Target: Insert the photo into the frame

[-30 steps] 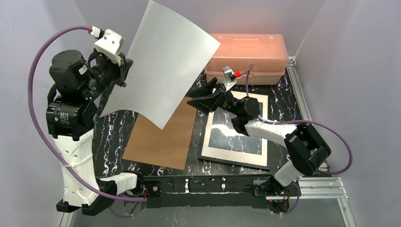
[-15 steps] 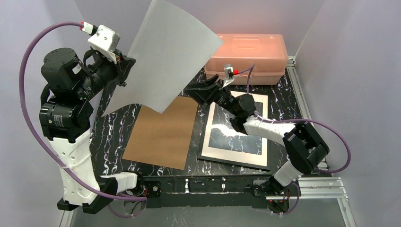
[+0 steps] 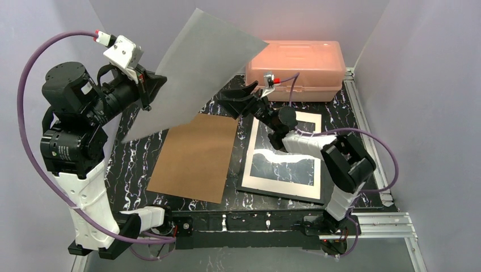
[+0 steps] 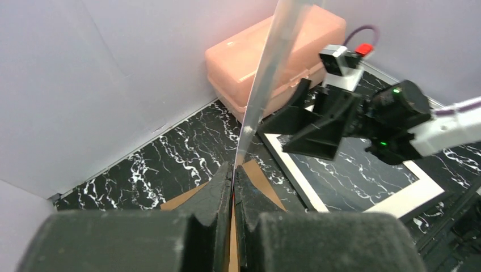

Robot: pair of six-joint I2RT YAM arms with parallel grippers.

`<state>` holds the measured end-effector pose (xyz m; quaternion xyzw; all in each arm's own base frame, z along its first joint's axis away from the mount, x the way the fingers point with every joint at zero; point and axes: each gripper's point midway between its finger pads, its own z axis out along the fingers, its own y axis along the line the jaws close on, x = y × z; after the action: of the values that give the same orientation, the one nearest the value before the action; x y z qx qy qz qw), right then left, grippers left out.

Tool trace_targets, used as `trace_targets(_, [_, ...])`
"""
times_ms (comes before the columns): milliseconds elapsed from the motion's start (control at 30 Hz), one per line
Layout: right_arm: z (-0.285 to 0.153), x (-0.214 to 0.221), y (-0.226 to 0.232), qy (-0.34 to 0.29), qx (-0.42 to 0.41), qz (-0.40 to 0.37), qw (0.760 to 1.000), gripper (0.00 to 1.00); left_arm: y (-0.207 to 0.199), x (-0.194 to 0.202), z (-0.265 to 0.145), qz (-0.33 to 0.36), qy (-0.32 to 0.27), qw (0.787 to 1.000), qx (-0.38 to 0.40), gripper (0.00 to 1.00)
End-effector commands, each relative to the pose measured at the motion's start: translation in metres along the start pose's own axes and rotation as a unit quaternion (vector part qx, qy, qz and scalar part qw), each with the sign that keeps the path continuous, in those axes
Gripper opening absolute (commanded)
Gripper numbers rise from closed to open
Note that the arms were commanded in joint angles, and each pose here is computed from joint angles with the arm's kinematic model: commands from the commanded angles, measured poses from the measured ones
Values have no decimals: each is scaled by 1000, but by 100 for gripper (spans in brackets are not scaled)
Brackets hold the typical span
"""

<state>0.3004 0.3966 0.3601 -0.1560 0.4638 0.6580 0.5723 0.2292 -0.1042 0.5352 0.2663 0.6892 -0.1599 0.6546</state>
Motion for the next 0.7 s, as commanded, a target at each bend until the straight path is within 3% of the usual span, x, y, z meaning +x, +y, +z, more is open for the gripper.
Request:
trace_targets(0, [13, -30, 4, -59, -61, 7, 996, 84, -21, -6, -13, 8, -14, 999, 40, 0])
trace_targets(333, [11, -45, 27, -85, -152, -2, 985, 91, -22, -7, -18, 22, -17, 999, 39, 0])
trace_targets(667, [26, -65, 62, -70, -232, -1, 970, 91, -19, -3, -12, 14, -13, 999, 37, 0])
